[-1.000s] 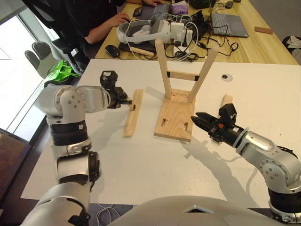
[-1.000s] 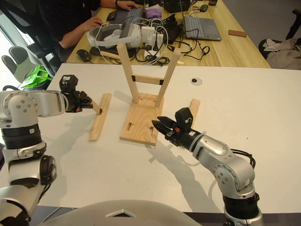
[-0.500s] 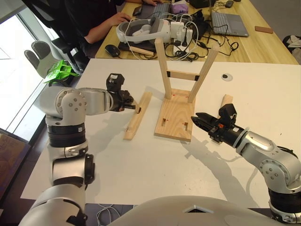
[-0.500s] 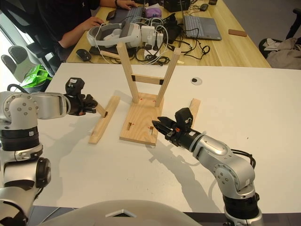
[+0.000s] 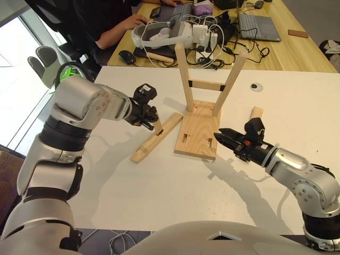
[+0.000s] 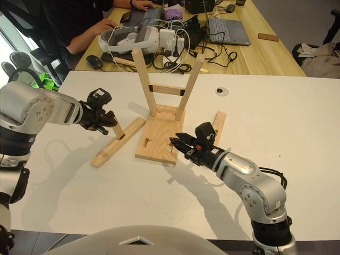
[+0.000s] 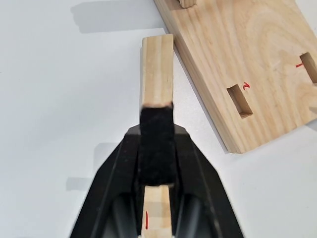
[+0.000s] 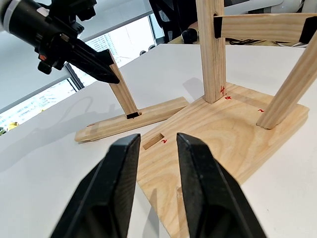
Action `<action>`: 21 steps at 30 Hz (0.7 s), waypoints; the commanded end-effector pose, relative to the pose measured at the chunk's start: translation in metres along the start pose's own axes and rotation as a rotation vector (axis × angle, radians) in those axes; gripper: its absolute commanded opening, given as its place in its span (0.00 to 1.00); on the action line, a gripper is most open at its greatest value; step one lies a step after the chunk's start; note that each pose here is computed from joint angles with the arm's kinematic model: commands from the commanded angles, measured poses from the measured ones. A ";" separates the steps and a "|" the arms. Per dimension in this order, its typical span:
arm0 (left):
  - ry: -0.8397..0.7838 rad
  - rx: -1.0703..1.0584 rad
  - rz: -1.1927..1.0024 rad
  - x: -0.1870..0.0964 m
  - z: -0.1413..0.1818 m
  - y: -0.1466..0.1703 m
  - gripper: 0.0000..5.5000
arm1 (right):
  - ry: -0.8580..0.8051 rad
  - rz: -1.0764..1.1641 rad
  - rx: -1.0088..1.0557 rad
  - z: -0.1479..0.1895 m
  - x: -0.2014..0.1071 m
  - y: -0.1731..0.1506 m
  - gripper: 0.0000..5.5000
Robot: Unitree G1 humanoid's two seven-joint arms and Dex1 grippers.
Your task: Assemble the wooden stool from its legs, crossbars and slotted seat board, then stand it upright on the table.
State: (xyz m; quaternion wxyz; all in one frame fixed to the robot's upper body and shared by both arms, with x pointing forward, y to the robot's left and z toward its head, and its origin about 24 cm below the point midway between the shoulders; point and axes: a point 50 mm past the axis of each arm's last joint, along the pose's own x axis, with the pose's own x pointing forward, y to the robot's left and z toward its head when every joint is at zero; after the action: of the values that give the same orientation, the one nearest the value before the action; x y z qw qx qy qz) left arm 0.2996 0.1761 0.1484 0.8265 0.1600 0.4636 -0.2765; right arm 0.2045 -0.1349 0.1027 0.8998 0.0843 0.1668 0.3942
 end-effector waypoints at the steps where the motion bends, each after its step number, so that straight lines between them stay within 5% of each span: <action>1: 0.088 -0.016 -0.028 0.014 -0.016 0.001 0.14 | 0.015 -0.009 -0.014 0.001 0.000 -0.002 0.25; 10: 0.001 -0.097 -0.056 0.005 -0.003 -0.002 0.37 | 0.021 -0.012 -0.012 0.000 -0.001 -0.003 0.25; 17: -0.077 -0.187 -0.097 -0.025 -0.021 0.009 0.37 | 0.009 -0.033 -0.004 -0.002 -0.006 -0.002 0.25; 21: -0.251 -0.209 -0.143 -0.058 -0.028 0.014 0.37 | -0.018 -0.060 0.003 -0.002 -0.012 -0.001 0.25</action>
State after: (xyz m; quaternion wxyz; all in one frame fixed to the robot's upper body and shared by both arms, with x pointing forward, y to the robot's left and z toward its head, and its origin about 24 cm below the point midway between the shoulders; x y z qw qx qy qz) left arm 0.2728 0.2132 0.1688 0.8537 0.0130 0.4337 -0.2881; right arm 0.1981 -0.1422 0.1007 0.9075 0.0880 0.1704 0.3737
